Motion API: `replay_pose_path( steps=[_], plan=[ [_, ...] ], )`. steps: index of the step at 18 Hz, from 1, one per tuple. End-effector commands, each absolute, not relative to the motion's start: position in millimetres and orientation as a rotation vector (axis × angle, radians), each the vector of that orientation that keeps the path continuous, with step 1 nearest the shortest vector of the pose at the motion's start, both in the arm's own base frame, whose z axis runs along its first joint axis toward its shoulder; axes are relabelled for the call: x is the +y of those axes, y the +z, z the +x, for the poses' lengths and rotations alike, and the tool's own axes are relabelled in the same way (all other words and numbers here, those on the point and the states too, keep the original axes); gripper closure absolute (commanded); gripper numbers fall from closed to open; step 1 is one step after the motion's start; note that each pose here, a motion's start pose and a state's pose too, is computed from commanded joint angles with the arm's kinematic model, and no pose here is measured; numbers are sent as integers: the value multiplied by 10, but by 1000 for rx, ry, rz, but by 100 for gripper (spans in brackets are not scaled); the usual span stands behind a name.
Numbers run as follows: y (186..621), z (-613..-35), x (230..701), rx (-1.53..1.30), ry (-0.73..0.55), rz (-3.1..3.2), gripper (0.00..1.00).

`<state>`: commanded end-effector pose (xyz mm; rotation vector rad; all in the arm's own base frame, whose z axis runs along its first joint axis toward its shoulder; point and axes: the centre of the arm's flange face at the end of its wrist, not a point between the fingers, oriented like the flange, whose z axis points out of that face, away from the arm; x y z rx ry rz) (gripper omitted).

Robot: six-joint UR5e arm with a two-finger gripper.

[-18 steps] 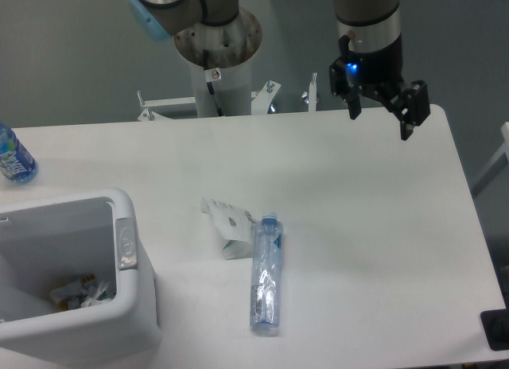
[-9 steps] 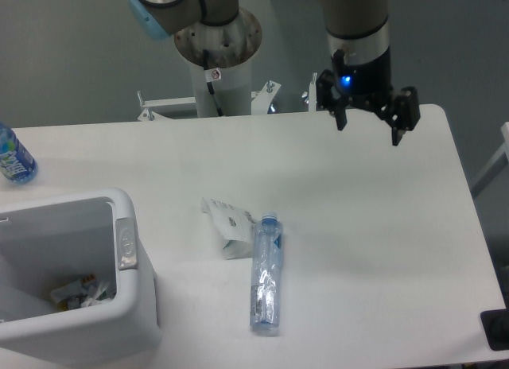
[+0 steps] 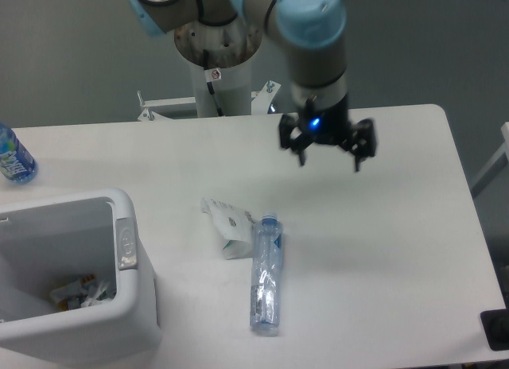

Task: Place the trash in the trash can
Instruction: 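Lower the open gripper over the white wrapper and close on it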

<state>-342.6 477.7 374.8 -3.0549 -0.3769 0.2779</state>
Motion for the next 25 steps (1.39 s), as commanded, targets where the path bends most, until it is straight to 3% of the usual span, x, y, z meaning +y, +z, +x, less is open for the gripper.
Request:
replay_pose_path(
  steps=[5, 11, 18, 25],
  plan=[
    [3311, -3057, 5155, -612, 199, -3057, 0],
    [2783, -2574, 5305, -655, 30, -3096, 0],
    [2382, -2394, 5357, -634, 52, -3120, 0],
    [2301, -2451, 5383, -671, 89, -3135, 0]
  ],
)
